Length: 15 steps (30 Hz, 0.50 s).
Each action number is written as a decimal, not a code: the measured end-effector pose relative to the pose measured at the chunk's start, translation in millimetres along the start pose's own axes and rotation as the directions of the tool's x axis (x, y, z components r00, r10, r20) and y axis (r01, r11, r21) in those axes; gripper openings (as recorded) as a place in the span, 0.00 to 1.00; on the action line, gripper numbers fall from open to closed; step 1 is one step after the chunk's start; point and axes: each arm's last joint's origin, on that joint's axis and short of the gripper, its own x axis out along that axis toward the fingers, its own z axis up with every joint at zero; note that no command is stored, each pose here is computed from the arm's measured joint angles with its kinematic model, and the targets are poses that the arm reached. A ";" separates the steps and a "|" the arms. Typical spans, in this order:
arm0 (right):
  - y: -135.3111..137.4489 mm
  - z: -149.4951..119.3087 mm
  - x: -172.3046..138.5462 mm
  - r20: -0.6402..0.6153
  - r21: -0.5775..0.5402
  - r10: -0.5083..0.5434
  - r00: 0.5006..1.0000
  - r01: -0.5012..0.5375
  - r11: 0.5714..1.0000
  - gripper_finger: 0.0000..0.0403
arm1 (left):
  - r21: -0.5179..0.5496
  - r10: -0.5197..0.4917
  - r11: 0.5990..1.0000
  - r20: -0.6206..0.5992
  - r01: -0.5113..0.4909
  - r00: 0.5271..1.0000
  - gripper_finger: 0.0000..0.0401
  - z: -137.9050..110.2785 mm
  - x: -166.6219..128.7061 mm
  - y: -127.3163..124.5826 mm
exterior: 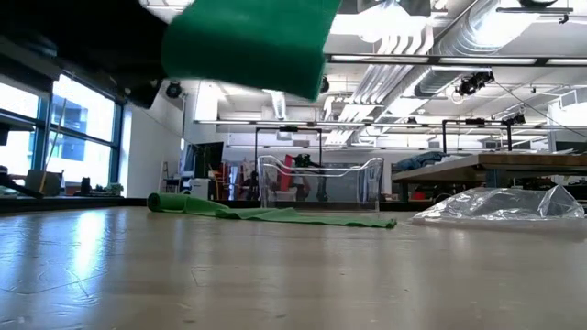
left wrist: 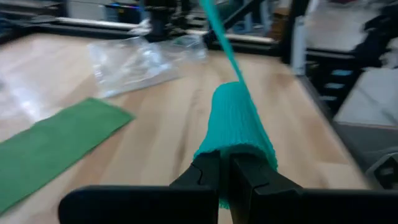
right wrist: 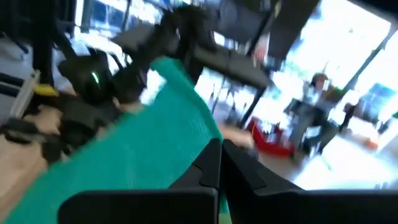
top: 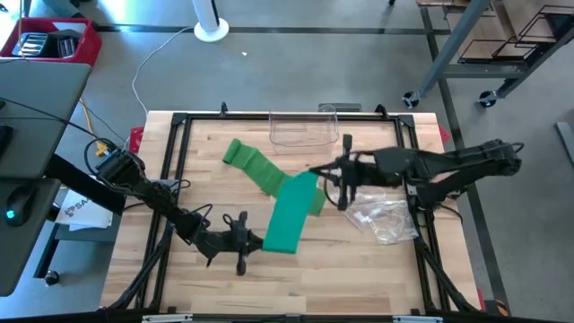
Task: Roll bandage
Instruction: Roll the blue bandage
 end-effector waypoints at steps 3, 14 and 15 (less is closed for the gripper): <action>-10.5 -15.8 8.8 -0.093 0.079 0.023 0.995 -0.015 0.997 0.00 | 0.006 -0.049 0.999 0.015 0.049 0.999 0.00 9.4 3.1 -6.7; 14.8 -82.0 47.6 -0.509 0.183 0.189 0.840 -0.109 0.977 0.00 | 0.148 -0.055 0.988 0.124 0.036 0.991 0.00 33.4 -4.5 -36.6; 20.9 -87.5 52.4 -0.533 0.184 0.201 0.822 -0.120 0.976 0.00 | 0.154 -0.049 0.988 0.130 0.029 0.990 0.00 33.7 -6.3 -38.9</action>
